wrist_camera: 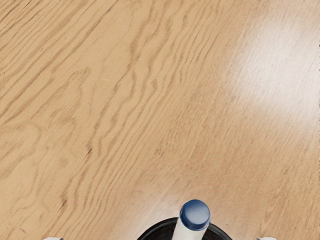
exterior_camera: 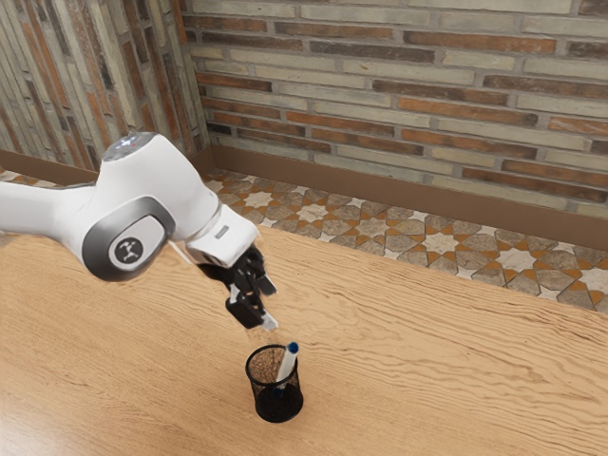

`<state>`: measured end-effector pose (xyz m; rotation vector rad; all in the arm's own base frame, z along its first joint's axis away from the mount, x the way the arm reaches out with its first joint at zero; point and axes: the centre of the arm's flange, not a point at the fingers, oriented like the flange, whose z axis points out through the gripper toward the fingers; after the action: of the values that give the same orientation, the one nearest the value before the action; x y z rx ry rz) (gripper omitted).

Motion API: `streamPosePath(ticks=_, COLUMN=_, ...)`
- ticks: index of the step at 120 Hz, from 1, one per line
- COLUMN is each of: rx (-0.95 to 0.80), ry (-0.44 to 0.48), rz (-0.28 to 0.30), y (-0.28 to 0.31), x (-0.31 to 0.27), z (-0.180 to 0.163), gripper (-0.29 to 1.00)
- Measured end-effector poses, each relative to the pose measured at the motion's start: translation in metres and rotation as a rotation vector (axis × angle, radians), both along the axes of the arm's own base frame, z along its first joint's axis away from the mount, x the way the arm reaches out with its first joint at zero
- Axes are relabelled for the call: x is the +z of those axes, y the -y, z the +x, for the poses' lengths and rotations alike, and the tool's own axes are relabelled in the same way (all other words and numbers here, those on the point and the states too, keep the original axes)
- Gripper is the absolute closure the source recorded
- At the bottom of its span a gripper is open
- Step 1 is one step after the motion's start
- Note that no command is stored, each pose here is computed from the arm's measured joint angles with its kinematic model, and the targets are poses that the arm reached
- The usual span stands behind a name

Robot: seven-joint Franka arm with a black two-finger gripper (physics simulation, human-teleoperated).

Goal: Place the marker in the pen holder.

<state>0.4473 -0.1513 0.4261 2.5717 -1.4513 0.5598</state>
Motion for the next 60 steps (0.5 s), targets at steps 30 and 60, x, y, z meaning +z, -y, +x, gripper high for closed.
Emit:
streamPosePath(ticks=30, rx=0.040, ry=0.020, rz=0.067, y=-0.047, x=0.145, z=0.051, gripper=0.06)
streamPosePath(ticks=60, rx=0.070, ry=-0.035, rz=0.293, y=-0.046, x=0.180, z=0.085, gripper=0.02)
